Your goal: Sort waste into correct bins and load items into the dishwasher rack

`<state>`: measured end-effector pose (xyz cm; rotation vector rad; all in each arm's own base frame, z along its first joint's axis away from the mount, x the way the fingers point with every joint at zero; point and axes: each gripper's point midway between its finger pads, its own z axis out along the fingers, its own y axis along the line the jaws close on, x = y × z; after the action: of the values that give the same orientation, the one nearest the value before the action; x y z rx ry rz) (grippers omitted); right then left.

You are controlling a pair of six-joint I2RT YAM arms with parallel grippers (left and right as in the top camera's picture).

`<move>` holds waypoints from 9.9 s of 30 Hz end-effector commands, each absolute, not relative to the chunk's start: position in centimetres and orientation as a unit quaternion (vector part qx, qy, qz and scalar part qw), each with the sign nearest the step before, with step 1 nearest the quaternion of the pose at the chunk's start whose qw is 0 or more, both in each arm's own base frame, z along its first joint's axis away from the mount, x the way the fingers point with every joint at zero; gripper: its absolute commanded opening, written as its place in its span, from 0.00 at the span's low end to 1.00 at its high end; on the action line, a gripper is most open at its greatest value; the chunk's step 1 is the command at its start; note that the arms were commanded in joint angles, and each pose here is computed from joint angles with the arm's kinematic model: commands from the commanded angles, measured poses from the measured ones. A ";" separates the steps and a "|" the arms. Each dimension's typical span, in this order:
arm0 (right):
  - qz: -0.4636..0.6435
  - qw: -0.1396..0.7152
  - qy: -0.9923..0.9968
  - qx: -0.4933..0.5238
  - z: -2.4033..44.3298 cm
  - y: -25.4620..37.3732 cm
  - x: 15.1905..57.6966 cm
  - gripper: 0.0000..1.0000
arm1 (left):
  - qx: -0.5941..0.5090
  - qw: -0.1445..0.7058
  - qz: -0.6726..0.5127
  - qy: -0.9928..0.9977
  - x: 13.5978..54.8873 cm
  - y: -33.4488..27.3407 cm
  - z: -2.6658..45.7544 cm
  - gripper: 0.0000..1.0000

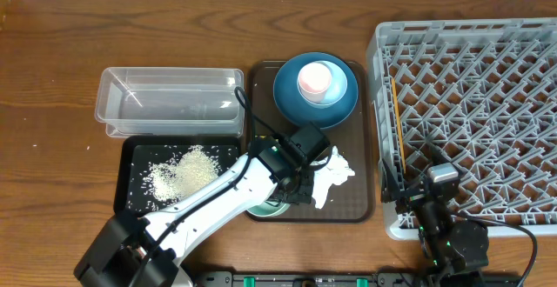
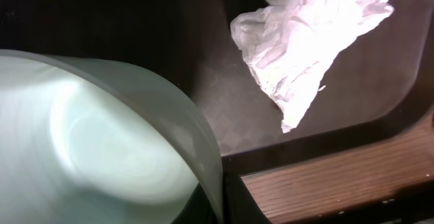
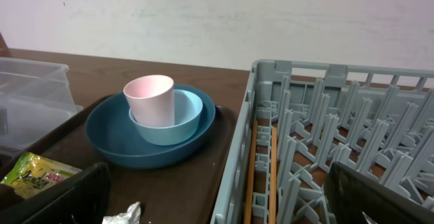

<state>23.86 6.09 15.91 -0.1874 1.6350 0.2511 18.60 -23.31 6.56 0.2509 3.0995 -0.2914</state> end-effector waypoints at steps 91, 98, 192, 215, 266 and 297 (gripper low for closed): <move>0.107 0.673 0.727 -0.085 15.7 6.1 23.9 0.99 | 0.270 0.154 -0.096 0.946 23.4 -31.1 1.2 0.22; 0.107 0.673 0.727 -0.085 15.7 6.1 23.9 0.99 | 0.266 0.194 -0.127 0.936 24.3 -32.3 5.0 0.06; 0.107 0.673 0.727 -0.085 15.7 6.1 23.9 0.99 | -0.010 -0.008 0.135 0.991 19.4 -12.5 3.9 0.06; 0.107 0.673 0.727 -0.085 15.7 6.1 23.9 0.99 | -0.014 -0.036 0.104 0.994 18.4 -13.6 3.7 0.06; 0.107 0.673 0.727 -0.085 15.7 6.1 23.9 0.99 | -0.029 0.221 -0.092 0.970 31.9 -22.6 7.8 0.59; 0.107 0.673 0.727 -0.085 15.7 6.1 23.9 0.99 | -0.037 0.222 0.015 0.974 32.8 -19.7 2.1 0.48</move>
<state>23.86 6.09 15.91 -0.1874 1.6350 0.2511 32.78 -20.88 2.97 -0.0870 2.6941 -0.0387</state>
